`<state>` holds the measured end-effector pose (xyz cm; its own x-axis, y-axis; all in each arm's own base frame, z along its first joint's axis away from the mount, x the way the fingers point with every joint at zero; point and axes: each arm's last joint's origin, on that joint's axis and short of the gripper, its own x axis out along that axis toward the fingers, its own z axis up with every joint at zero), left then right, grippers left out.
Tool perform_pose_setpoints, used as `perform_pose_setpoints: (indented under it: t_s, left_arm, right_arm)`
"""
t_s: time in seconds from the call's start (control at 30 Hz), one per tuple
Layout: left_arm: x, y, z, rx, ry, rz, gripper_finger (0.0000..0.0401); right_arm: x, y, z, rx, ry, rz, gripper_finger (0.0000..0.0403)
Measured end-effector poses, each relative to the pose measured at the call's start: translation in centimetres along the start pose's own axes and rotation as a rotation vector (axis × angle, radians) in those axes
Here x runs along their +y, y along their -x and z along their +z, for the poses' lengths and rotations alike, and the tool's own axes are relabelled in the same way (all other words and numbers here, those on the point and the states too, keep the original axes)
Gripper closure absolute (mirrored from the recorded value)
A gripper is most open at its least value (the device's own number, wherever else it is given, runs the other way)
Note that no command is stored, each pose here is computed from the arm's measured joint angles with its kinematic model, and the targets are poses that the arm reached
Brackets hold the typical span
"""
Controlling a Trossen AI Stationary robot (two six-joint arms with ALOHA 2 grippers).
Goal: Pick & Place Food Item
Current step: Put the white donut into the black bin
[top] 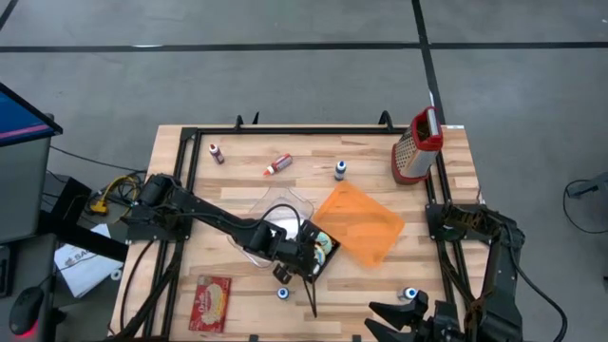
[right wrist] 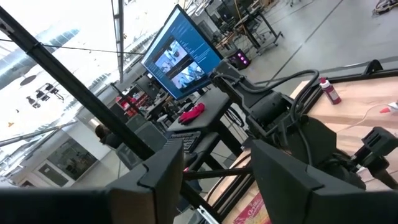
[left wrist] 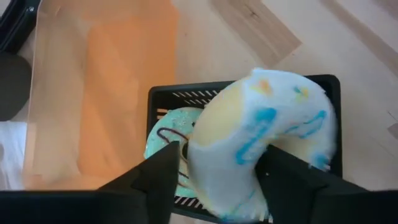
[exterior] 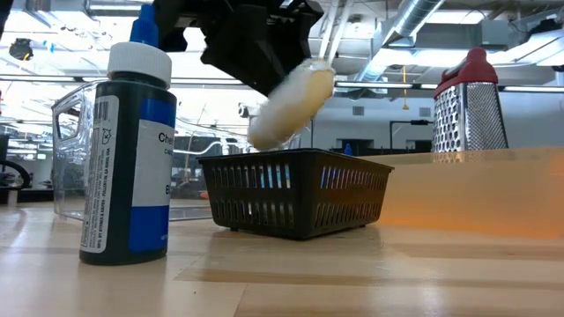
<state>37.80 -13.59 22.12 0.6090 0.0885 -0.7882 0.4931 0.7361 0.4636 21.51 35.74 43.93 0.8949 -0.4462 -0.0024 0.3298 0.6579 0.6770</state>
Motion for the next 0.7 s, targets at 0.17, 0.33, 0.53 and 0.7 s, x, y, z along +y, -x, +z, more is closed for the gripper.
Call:
perform_pose_setpoints:
  t_s: [0.17, 0.33, 0.53, 0.7]
  left_arm:
    - [0.0, 0.0, 0.0, 0.0, 0.0, 0.0, 0.0165]
    - [-0.04, 0.0, -0.09, 0.01, 0.016, -0.003, 0.0162]
    - [0.19, -0.16, -0.71, 0.039, 0.034, -0.057, 0.0179]
    - [0.59, -0.27, -0.64, 0.016, 0.072, -0.056, 0.0201]
  right_arm:
    - [0.0, 0.03, 0.0, 0.0, -0.004, 0.0, 0.0221]
    - [0.02, 0.03, 0.01, 0.0, -0.009, 0.0, 0.0221]
    - [0.01, 0.03, 0.01, 0.0, -0.009, 0.0, 0.0221]
    - [0.01, 0.03, 0.01, 0.0, -0.009, 0.0, 0.0221]
